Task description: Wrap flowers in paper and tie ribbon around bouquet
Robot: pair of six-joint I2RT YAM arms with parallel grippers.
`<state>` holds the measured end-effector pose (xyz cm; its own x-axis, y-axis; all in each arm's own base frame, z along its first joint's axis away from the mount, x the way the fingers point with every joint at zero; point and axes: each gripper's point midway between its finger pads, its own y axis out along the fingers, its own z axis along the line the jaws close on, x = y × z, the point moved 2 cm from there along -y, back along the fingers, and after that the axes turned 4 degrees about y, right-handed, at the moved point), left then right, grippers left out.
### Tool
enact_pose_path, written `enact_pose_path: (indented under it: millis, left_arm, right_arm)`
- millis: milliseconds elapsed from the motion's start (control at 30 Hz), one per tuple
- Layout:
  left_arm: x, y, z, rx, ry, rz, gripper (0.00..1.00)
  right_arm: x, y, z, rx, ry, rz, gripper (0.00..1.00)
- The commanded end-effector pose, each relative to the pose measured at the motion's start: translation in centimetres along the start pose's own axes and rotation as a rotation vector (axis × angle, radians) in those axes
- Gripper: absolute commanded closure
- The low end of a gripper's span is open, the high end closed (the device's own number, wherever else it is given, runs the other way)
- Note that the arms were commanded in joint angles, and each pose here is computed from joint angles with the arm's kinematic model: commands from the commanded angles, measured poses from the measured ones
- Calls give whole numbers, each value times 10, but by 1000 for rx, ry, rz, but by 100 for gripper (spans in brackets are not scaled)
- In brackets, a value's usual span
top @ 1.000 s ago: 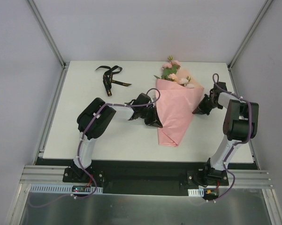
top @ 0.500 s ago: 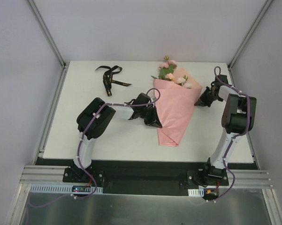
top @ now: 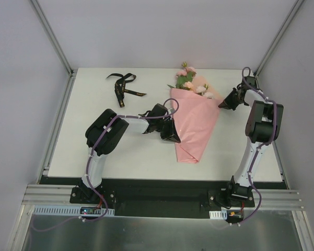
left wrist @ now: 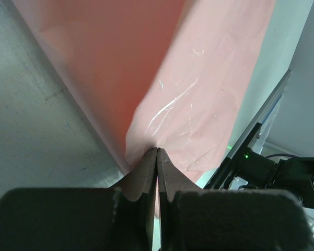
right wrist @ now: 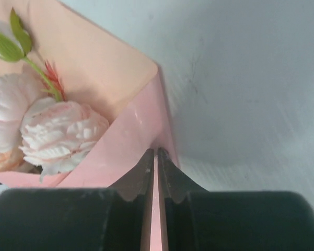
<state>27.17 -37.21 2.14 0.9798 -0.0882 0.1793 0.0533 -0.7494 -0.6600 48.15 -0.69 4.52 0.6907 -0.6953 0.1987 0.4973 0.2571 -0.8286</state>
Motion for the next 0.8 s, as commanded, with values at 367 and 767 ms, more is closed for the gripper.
enact_pose_path:
  millis: [367,767]
  left_arm:
    - [-56,8,65,224,-84,182,100]
    - [-49,15,71,238,-98,166,100]
  right_arm:
    - [67,29,-20,-17,272,-111,93]
    - [-31,-128,28,122,-49,-119,61]
